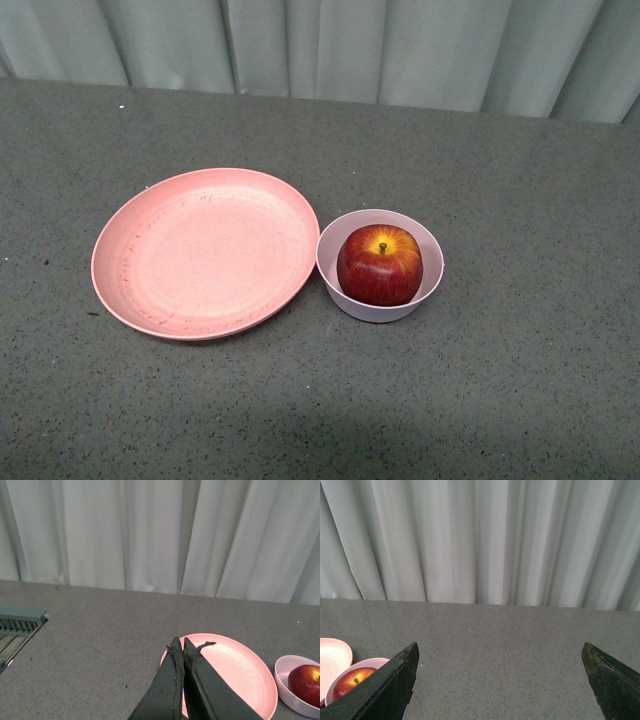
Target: Move apple from plate to bowl
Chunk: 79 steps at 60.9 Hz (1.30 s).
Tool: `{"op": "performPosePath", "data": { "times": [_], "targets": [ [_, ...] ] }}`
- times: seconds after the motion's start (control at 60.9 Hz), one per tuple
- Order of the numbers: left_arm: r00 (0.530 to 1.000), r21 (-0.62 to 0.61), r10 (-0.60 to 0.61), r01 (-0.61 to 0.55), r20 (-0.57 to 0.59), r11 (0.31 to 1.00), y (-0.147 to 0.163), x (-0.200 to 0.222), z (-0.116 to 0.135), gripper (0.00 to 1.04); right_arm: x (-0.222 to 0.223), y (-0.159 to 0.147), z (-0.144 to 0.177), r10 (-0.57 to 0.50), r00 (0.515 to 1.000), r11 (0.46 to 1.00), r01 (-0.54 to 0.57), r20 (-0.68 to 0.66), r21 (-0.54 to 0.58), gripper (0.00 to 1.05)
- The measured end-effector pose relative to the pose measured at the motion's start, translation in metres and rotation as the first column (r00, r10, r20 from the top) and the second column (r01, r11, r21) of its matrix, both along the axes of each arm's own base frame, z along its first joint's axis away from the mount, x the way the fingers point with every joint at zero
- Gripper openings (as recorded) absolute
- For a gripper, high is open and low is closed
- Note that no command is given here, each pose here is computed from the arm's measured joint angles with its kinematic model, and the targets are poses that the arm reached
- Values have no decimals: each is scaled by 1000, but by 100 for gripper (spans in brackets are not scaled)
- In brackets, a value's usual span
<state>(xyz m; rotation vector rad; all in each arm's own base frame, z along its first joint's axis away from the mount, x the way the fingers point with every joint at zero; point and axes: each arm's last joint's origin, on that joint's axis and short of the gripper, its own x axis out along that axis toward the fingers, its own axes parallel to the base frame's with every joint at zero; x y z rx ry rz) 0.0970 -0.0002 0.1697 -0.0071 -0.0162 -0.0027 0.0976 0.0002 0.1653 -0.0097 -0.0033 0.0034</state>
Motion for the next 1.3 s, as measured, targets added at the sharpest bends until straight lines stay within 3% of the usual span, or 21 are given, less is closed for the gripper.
{"op": "performPosePath", "data": {
  "times": [0.115, 0.624, 1.297],
  "targets": [
    [1000, 0, 0, 0, -1, 1000, 0, 0, 0, 6, 0, 0, 0, 0, 1000, 1000, 0, 0, 0, 95],
    [1000, 0, 0, 0, 0, 1000, 0, 0, 0, 100, 0, 0, 0, 0, 1000, 1000, 0, 0, 0, 95],
    [1000, 2, 0, 0, 0, 1000, 0, 0, 0, 98, 0, 0, 0, 0, 1000, 1000, 0, 0, 0, 95]
  ]
}}
